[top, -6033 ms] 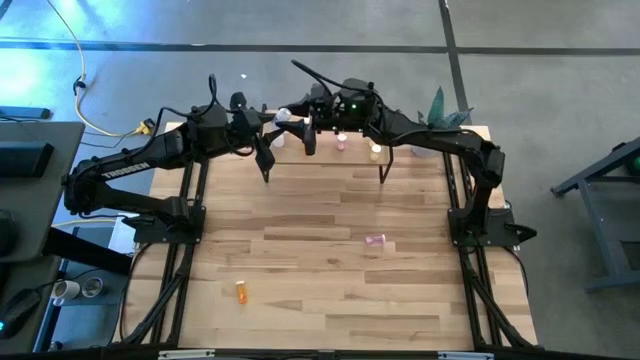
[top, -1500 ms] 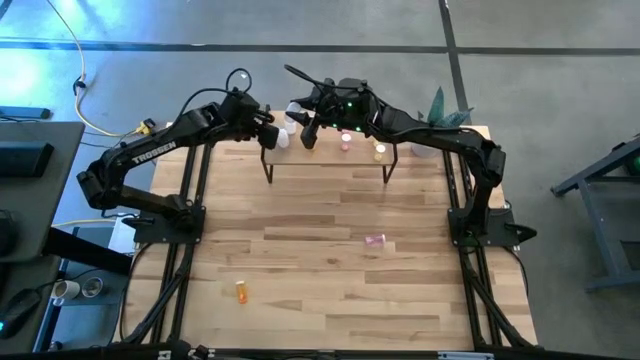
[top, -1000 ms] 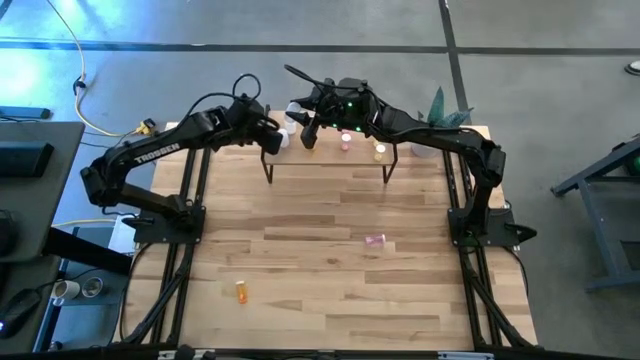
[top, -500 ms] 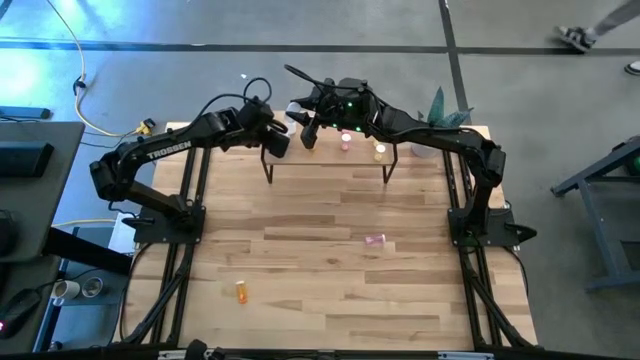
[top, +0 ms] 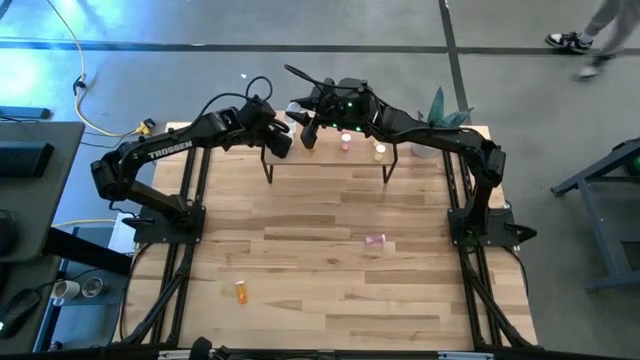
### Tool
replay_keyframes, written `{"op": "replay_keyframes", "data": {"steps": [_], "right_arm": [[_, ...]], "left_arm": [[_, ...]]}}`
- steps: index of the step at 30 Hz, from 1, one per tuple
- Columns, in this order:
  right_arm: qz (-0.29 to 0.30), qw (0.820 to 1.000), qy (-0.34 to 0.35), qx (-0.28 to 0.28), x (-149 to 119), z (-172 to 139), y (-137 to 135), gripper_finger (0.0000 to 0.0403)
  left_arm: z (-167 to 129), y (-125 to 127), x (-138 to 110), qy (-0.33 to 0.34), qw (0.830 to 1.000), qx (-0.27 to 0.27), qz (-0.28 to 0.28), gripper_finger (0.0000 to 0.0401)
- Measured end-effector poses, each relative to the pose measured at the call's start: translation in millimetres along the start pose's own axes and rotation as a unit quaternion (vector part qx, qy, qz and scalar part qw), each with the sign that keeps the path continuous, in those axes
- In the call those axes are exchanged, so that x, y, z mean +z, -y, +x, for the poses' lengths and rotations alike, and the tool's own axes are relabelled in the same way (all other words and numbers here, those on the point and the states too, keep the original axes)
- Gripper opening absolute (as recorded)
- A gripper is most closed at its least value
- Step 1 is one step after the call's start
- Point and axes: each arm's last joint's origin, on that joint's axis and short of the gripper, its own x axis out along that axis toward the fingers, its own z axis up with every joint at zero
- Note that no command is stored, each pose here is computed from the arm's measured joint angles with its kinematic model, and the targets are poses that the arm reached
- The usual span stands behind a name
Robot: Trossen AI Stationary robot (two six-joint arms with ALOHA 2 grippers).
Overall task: Pick and place medicine bottles onto shelf by color
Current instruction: Put the transparent pill bottle aligned with the other transparent pill bottles on the shelf
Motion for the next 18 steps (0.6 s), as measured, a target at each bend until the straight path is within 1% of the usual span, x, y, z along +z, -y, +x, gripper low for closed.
{"op": "replay_keyframes", "data": {"steps": [5,9,13,18], "right_arm": [[0.0,1.0,0.0,0.0,0,0,0,0.0128],[0.0,1.0,-0.001,0.0,0,0,0,0.0128],[0.0,1.0,-0.011,0.001,-2,0,-1,0.0128],[0.003,1.0,-0.021,0.008,-4,0,-7,0.0128]], "left_arm": [[0,0,0,-0.001,1.0,-0.001,0.0,0.0131],[-3,0,-1,-0.003,1.0,-0.012,0.016,0.0131],[-21,-3,4,0.01,1.0,-0.012,0.013,0.0131],[-51,-9,14,0.033,0.999,-0.013,0.017,0.0131]]}}
